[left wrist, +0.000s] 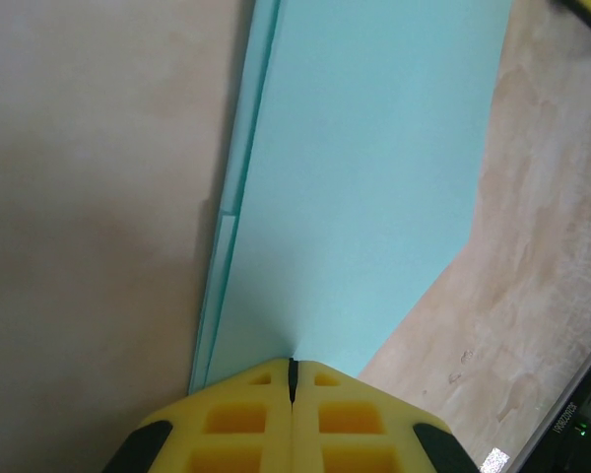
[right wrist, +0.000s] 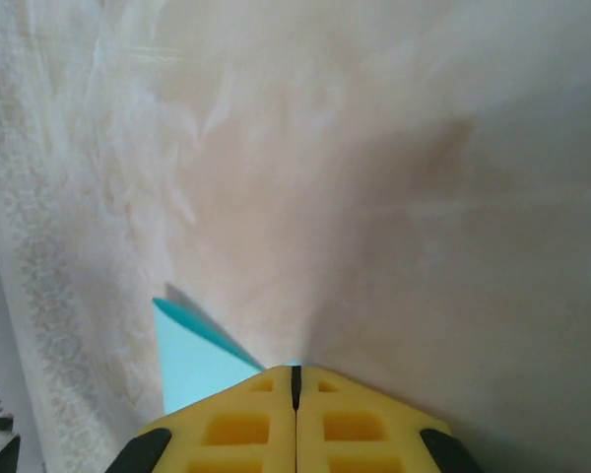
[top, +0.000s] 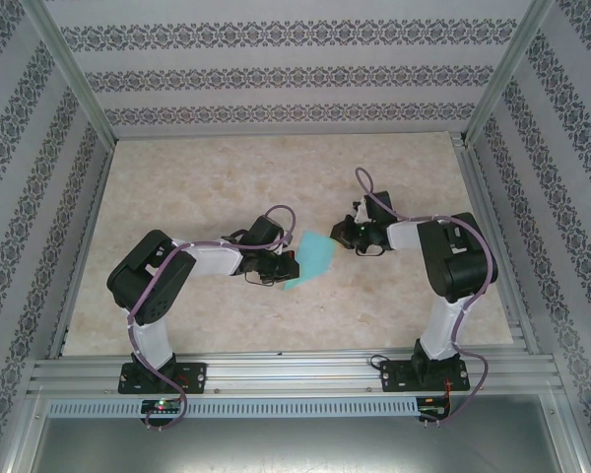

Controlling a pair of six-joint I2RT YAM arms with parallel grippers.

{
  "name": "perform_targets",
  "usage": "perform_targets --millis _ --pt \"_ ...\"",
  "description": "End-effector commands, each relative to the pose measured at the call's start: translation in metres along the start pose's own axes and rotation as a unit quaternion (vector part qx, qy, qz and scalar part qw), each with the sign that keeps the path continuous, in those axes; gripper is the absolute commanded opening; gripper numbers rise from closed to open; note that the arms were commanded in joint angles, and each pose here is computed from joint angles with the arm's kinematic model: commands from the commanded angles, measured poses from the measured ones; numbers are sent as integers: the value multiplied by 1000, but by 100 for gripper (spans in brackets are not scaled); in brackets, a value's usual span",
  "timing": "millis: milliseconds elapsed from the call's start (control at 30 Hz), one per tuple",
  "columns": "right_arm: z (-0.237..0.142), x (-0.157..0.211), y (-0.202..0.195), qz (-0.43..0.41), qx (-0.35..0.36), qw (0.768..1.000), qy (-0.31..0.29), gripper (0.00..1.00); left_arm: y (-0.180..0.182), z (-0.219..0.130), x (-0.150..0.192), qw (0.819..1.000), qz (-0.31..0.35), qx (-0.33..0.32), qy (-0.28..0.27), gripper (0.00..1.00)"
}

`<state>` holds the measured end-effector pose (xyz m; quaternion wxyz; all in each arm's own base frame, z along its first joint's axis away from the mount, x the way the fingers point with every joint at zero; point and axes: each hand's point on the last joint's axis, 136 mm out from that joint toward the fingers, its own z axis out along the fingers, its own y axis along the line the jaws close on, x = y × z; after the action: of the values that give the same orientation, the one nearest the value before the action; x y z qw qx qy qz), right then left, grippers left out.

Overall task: Fold a paper plane with a square sheet of paper (pick it up from the middle)
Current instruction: Fourth fold the wing at the center of the table.

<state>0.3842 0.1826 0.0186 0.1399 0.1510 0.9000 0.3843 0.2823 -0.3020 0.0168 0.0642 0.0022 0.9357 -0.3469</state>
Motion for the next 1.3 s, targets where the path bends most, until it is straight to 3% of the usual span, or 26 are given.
perform_targets --millis 0,233,500,700,967,1067,1267 --pt "-11 -18 4 -19 13 1000 -20 7 66 13 50 991 -48 -102 74 0" --pt "-48 -21 45 -48 4 998 -48 10 65 13 50 991 -47 -100 76 0" --pt "-16 47 84 -56 -63 996 6 9 63 15 47 991 -45 -98 77 0" --pt "20 75 64 -41 -48 997 53 7 61 15 46 991 -42 -98 79 0" --pt "34 84 9 -30 27 997 67 5 53 11 42 992 -31 -93 80 0" --pt "36 90 -3 -29 42 996 76 5 37 5 35 994 -23 -74 72 0" --pt "36 96 -14 -37 61 994 87 5 -2 -30 12 997 -3 -67 46 11"
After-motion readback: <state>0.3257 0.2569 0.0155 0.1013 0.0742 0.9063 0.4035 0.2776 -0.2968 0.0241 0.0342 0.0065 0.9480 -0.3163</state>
